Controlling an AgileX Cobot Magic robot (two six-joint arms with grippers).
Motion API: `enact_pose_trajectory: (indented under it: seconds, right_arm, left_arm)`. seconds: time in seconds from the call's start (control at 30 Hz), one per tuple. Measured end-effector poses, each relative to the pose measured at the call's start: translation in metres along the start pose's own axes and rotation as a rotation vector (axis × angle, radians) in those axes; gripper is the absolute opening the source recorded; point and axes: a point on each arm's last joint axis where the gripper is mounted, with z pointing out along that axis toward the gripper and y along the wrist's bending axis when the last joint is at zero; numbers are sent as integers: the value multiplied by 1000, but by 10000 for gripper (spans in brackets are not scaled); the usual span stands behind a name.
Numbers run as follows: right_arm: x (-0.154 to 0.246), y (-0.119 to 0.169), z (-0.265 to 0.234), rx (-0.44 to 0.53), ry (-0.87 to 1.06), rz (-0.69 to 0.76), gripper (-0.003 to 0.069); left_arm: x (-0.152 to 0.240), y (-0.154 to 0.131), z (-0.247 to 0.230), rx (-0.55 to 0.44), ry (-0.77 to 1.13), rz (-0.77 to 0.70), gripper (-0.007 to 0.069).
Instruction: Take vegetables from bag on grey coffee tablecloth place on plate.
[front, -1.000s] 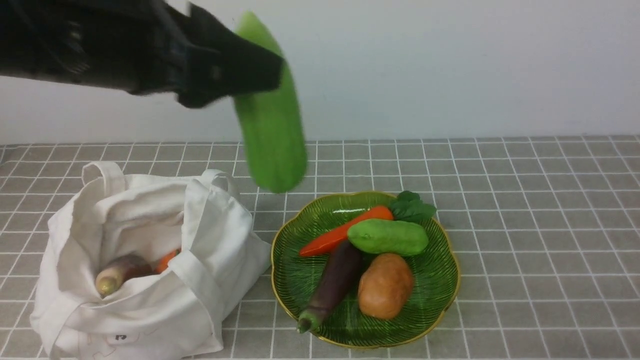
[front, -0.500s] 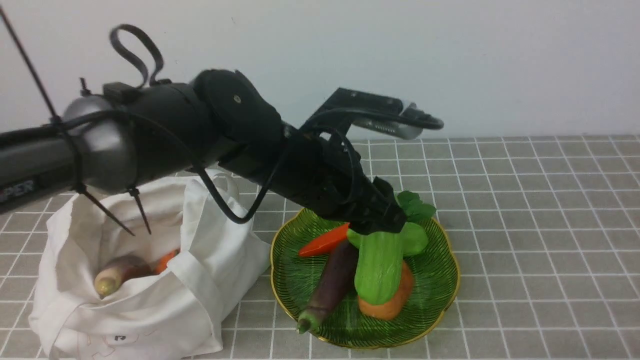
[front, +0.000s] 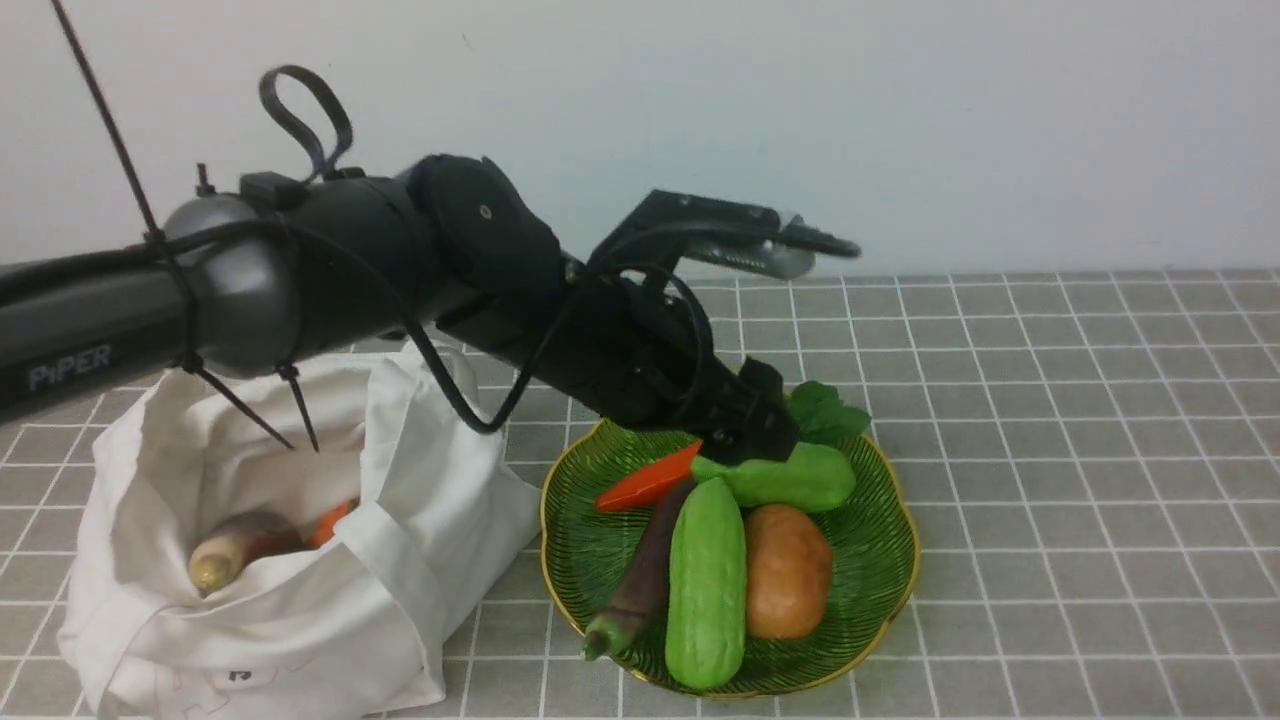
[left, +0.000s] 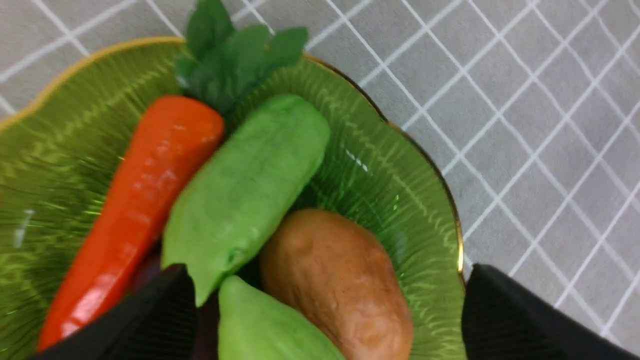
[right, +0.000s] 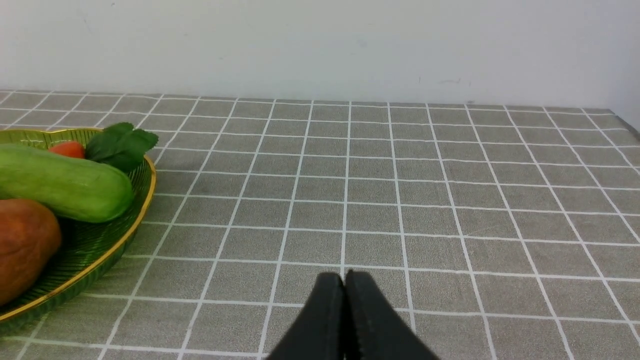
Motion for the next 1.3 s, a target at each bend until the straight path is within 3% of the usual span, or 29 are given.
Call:
enact_pose_trajectory:
  seconds: [0.1, 0.17, 0.23, 0.33, 0.5, 0.7, 1.0, 1.3]
  right_arm:
    - [0, 0, 0, 0, 0, 0, -18]
    - [0, 0, 0, 0, 0, 0, -18]
    - [0, 0, 0, 0, 0, 0, -18]
    - [0, 0, 0, 0, 0, 0, -18]
    - [0, 0, 0, 0, 0, 0, -18]
    - [0, 0, 0, 0, 0, 0, -18]
    - [0, 0, 0, 0, 0, 0, -18]
    - [0, 0, 0, 0, 0, 0, -18]
  left_arm:
    - [-14, -3, -38, -16, -48, 14, 489]
    - [-21, -8, -75, -53, -93, 52, 350]
    - [-23, -16, -110, -107, -136, 103, 185]
    - [-18, -27, -169, -236, -213, 188, 31]
    - [11, -42, -242, -441, -336, 169, -5]
    - [84, -46, -258, -525, -396, 68, -5]
    - [191, -44, -236, -455, -487, -86, -5]
    - [216, -52, -243, -412, -572, -93, -5]
